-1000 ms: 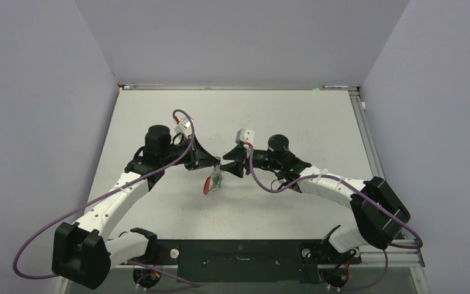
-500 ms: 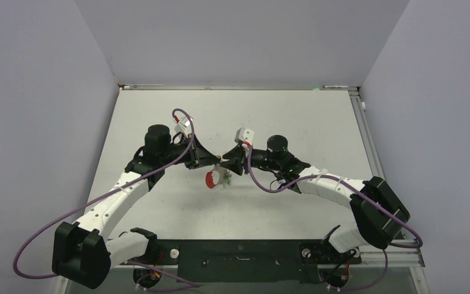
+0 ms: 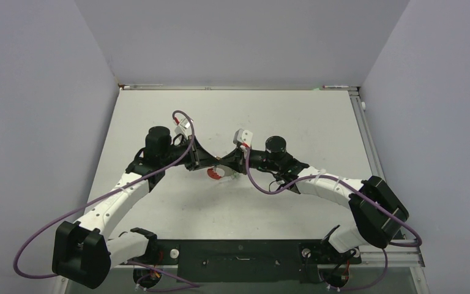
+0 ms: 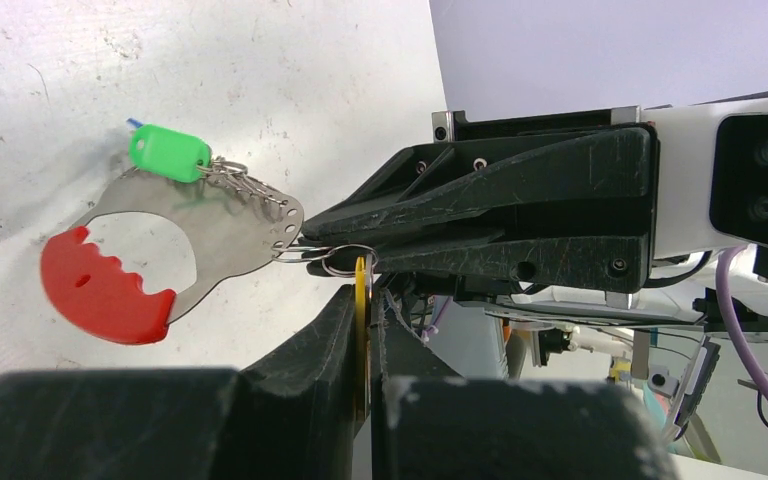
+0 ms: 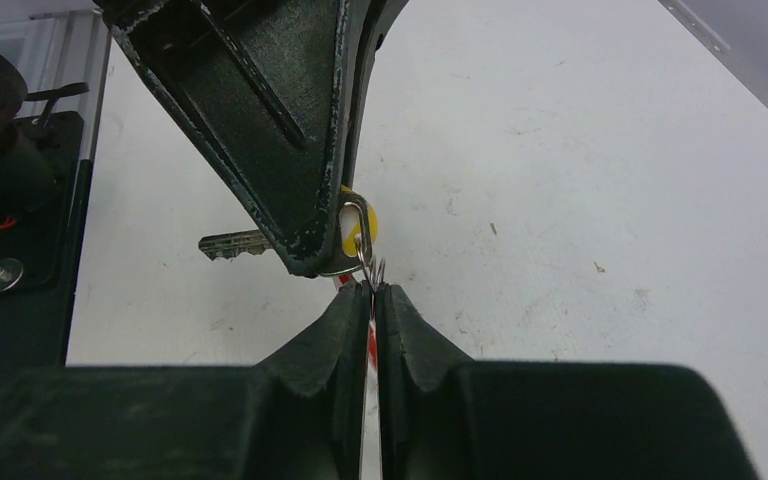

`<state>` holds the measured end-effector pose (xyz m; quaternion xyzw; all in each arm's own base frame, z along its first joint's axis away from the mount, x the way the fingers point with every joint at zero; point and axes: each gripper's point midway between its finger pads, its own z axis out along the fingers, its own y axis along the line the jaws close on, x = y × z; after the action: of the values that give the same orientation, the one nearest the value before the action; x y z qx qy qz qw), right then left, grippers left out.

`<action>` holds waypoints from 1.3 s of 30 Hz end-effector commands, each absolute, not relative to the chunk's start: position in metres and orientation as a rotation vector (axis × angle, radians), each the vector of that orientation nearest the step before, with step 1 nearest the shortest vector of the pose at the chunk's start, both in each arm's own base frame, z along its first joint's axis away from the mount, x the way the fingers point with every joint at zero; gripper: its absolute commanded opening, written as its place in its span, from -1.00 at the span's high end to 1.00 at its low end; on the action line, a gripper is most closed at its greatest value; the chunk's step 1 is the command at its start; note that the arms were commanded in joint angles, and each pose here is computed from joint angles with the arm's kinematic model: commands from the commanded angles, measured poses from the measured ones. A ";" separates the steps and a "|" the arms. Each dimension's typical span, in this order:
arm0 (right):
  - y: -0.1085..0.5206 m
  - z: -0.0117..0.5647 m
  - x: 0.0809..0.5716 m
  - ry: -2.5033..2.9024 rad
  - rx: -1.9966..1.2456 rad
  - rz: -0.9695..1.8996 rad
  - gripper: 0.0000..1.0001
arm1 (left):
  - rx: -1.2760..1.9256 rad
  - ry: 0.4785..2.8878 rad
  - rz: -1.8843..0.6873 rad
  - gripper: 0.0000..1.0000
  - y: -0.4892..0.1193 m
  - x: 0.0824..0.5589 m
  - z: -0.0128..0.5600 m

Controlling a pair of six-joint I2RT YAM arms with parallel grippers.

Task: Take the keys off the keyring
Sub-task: Remove the key from the keyring.

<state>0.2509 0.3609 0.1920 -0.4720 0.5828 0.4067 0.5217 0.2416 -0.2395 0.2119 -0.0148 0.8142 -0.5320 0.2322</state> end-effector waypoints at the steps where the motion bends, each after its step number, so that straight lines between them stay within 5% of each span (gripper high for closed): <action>1: 0.368 0.218 0.253 1.287 -1.143 0.964 0.89 | -0.005 2.152 -1.481 1.00 -0.240 0.249 0.233; 19: 0.349 0.208 0.251 1.212 -1.155 0.837 0.89 | -0.158 2.211 -1.389 1.00 -0.217 0.268 0.211; 33: 0.357 0.177 0.244 1.249 -1.311 0.870 0.89 | 0.048 2.175 -1.468 1.00 -0.239 0.253 0.228; 39: 0.359 0.177 0.246 1.269 -1.321 0.868 0.62 | 0.078 2.175 -1.481 1.00 -0.242 0.250 0.230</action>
<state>0.2448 0.3539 0.1702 -0.5413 0.5408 0.3607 0.5333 0.2418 -0.2341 0.1942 -0.0198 0.8277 -0.5209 0.2077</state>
